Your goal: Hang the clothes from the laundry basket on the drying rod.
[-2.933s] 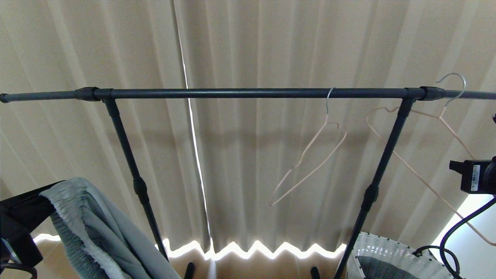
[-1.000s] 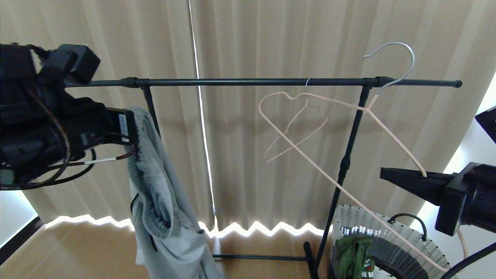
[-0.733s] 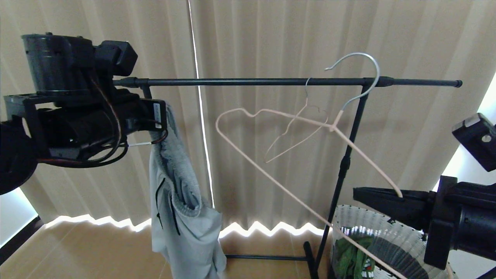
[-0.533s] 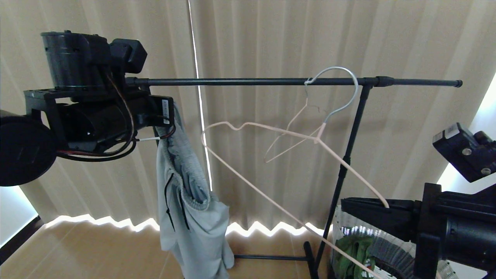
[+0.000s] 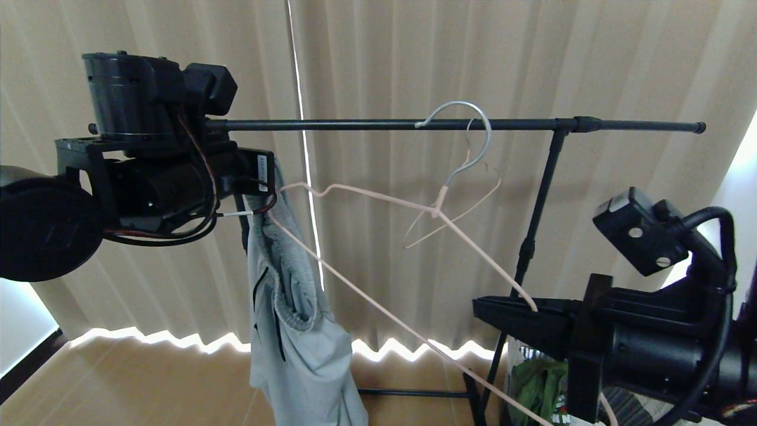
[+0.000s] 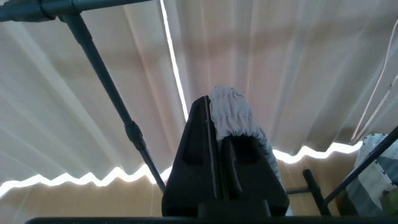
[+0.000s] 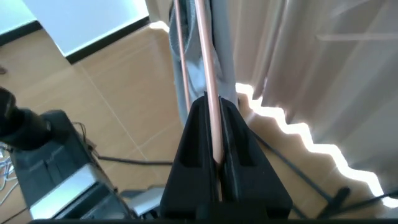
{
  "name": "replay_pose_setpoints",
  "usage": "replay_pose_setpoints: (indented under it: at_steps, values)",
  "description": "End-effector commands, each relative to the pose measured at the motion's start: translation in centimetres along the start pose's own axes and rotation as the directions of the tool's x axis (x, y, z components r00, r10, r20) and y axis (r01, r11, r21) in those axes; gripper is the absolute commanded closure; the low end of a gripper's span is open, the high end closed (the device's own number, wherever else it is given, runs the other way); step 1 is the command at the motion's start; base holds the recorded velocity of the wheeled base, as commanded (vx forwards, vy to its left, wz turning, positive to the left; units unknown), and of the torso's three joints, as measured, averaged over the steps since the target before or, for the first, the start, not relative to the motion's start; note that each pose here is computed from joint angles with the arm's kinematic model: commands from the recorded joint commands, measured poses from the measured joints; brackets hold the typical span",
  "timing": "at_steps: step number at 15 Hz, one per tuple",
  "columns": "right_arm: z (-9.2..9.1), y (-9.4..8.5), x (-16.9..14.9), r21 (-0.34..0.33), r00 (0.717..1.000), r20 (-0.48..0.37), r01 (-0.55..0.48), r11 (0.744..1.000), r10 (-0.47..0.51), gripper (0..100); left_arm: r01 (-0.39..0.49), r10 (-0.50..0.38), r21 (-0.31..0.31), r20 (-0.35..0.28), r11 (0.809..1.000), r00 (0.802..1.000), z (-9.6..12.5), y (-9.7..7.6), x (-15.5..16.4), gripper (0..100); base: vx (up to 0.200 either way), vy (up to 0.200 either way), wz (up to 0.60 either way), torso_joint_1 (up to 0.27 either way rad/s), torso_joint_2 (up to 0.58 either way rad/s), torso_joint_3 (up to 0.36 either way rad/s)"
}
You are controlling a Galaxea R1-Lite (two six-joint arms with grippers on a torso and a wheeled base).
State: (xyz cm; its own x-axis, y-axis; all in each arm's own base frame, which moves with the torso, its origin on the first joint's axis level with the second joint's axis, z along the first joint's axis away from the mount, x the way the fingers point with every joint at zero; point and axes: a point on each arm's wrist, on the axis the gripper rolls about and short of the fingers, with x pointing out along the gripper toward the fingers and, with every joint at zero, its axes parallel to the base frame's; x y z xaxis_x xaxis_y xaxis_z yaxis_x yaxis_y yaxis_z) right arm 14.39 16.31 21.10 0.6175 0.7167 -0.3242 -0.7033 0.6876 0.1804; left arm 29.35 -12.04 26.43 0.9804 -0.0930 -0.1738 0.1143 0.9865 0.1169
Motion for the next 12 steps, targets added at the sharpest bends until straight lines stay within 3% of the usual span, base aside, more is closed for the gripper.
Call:
replay_pose_setpoints:
  at_steps: [1,5,6,12]
  values:
    - [-0.4,-0.1,2.4,0.001,0.999,-0.043,0.01,1.0,-0.01,100,0.003,-0.003,0.001,0.007,1.0,1.0,0.2,0.0,-0.2,100,0.0,0.0,0.0,0.0,0.0,0.0]
    - [0.3,-0.2,5.3,0.035,0.997,-0.051,0.067,0.997,-0.066,100,-0.008,0.008,0.016,0.006,1.0,1.0,0.2,0.3,-0.2,100,0.0,0.0,0.0,0.0,0.0,0.0]
    - [0.5,-0.3,6.2,0.079,0.994,-0.049,0.103,0.992,-0.099,100,-0.044,0.044,0.04,-0.002,0.998,0.999,0.3,0.6,-0.7,100,0.0,0.0,0.0,0.0,0.0,0.0]
    - [1.3,0.2,9.5,0.142,0.986,-0.035,0.163,0.976,-0.16,100,-0.154,0.158,0.081,-0.047,0.985,0.986,0.6,1.2,-2.7,100,0.0,0.0,0.0,0.0,0.0,0.0]
